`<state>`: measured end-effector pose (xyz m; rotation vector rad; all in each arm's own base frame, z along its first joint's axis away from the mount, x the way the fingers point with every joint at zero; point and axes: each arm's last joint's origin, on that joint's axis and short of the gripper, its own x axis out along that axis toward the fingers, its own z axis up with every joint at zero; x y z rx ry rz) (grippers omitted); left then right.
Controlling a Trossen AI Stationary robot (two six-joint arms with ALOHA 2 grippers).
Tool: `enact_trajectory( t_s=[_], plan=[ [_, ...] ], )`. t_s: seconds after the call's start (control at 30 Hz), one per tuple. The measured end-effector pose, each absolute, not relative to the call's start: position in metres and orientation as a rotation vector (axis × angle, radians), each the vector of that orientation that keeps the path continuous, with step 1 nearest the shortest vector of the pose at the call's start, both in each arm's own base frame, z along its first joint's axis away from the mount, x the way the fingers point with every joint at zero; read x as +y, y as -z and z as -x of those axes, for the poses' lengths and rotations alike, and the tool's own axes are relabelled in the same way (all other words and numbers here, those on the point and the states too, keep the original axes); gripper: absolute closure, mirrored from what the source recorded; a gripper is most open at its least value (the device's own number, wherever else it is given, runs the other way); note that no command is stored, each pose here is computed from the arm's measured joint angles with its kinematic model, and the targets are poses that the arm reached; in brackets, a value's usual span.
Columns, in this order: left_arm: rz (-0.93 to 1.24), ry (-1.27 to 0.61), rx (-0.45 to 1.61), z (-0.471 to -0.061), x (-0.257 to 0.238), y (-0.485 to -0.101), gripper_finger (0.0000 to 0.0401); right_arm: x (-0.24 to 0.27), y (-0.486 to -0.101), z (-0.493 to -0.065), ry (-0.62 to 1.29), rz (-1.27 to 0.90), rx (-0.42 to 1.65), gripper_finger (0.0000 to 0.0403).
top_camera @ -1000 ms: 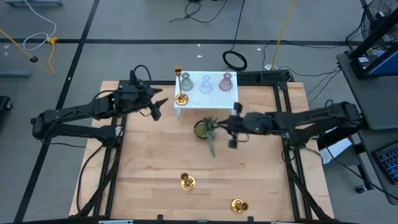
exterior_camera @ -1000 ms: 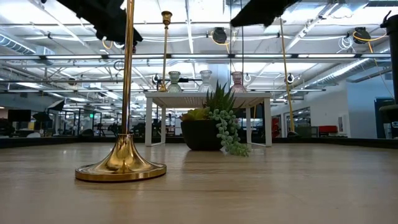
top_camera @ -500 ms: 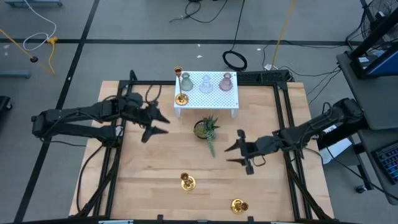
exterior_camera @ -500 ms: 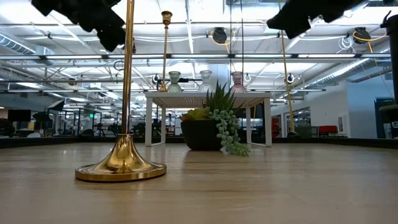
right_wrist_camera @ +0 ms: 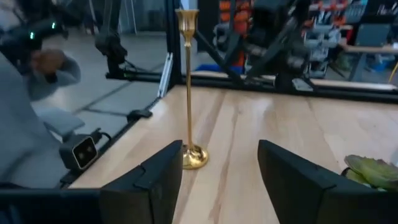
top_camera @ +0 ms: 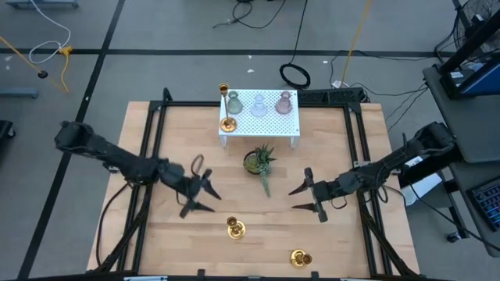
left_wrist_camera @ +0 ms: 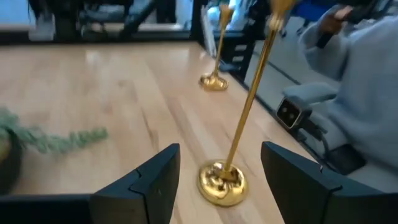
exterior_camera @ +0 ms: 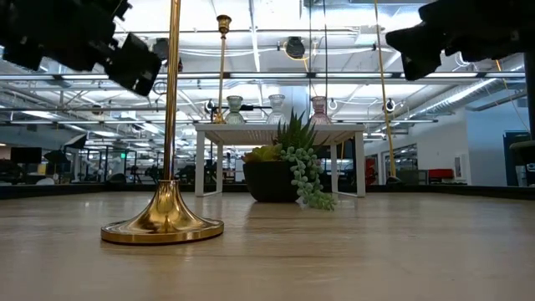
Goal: Pick & Place candle stick holders
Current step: Put the top golden candle holder on the shelf aligned with the transparent glass candle holder
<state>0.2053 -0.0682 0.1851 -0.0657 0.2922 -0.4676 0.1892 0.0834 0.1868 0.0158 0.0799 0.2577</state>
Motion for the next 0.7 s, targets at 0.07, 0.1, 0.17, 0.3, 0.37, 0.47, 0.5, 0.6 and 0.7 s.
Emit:
enact_trajectory(
  t_s=[0.07, 0.1, 0.17, 0.3, 0.37, 0.47, 0.5, 0.6, 0.7],
  plan=[
    [0.083, 0.449, 0.317, -0.212, -0.080, -0.178, 0.0169, 0.081, -0.183, -0.185, -0.259, -0.025, 0.041, 0.0204],
    [0.088, 0.449, 0.325, -0.215, -0.086, -0.174, 0.0169, 0.080, -0.183, -0.183, -0.259, -0.032, 0.021, 0.0203],
    [0.092, 0.459, 0.336, -0.223, -0.096, -0.169, 0.0169, 0.079, -0.181, -0.179, -0.260, -0.040, -0.007, 0.0203],
    [0.143, 0.456, 0.346, -0.244, -0.108, -0.168, 0.0169, 0.076, -0.178, -0.175, -0.259, -0.027, -0.044, 0.0204],
    [0.161, 0.453, 0.361, -0.253, -0.112, -0.167, 0.0169, 0.076, -0.178, -0.174, -0.258, -0.025, -0.052, 0.0204],
    [0.143, 0.477, 0.383, -0.266, -0.118, -0.162, 0.0169, 0.076, -0.179, -0.174, -0.257, -0.020, -0.053, 0.0204],
    [0.121, 0.500, 0.383, -0.271, -0.121, -0.161, 0.0169, 0.076, -0.178, -0.174, -0.257, -0.012, -0.053, 0.0204],
    [0.032, 0.551, 0.380, -0.280, -0.126, -0.156, 0.0169, 0.076, -0.179, -0.174, -0.256, 0.003, -0.056, 0.0204],
    [-0.014, 0.550, 0.387, -0.285, -0.128, -0.153, 0.0174, 0.076, -0.178, -0.174, -0.256, 0.003, -0.055, 0.0206]
  ],
)
